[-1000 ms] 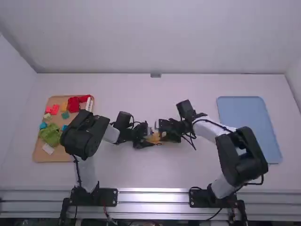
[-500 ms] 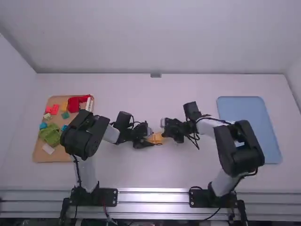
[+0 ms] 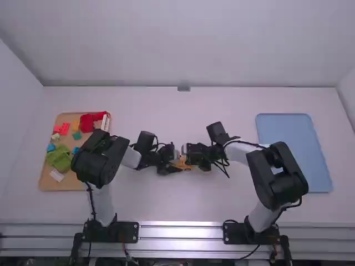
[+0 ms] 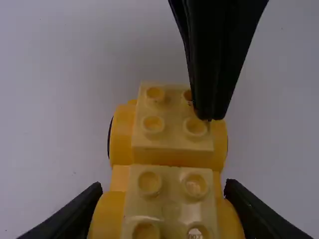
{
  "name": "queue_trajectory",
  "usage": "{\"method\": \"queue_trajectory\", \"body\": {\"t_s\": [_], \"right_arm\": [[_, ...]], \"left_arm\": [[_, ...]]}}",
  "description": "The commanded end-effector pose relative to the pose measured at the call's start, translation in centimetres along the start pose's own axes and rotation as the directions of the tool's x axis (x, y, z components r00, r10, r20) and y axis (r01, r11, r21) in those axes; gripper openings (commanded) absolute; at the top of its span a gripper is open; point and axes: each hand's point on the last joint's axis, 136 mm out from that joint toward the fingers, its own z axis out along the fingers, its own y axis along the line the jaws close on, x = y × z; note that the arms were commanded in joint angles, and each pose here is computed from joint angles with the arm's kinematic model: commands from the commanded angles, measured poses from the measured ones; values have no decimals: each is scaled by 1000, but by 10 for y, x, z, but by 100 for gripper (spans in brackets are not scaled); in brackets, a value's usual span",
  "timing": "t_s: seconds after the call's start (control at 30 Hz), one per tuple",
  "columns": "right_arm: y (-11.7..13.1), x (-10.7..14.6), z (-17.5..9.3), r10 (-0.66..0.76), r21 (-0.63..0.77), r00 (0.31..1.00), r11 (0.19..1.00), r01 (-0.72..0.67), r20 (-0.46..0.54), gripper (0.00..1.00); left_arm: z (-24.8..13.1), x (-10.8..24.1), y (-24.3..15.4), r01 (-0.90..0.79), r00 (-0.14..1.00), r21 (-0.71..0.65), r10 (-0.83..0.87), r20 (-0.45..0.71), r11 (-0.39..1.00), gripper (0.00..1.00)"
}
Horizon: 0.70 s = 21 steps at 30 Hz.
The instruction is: Assemble lego blocks to make yellow taxi
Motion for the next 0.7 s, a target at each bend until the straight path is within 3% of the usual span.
{"method": "queue_trajectory", "body": {"t_s": [0.0, 0.33, 0.67], "right_arm": [[0, 4, 0, 14, 3, 1000, 1000, -14, -13, 0], [-13, -20, -14, -38, 32, 993, 999, 34, 113, 0], [-13, -3, -16, 5, 43, 998, 999, -7, 63, 0]], "left_arm": [[0, 14, 0, 17, 999, -17, -18, -49, 1000, 38], [0, 14, 0, 17, 999, -17, -18, -49, 1000, 38], [0, 13, 1, 10, 999, -23, -11, -48, 1000, 37]]}}
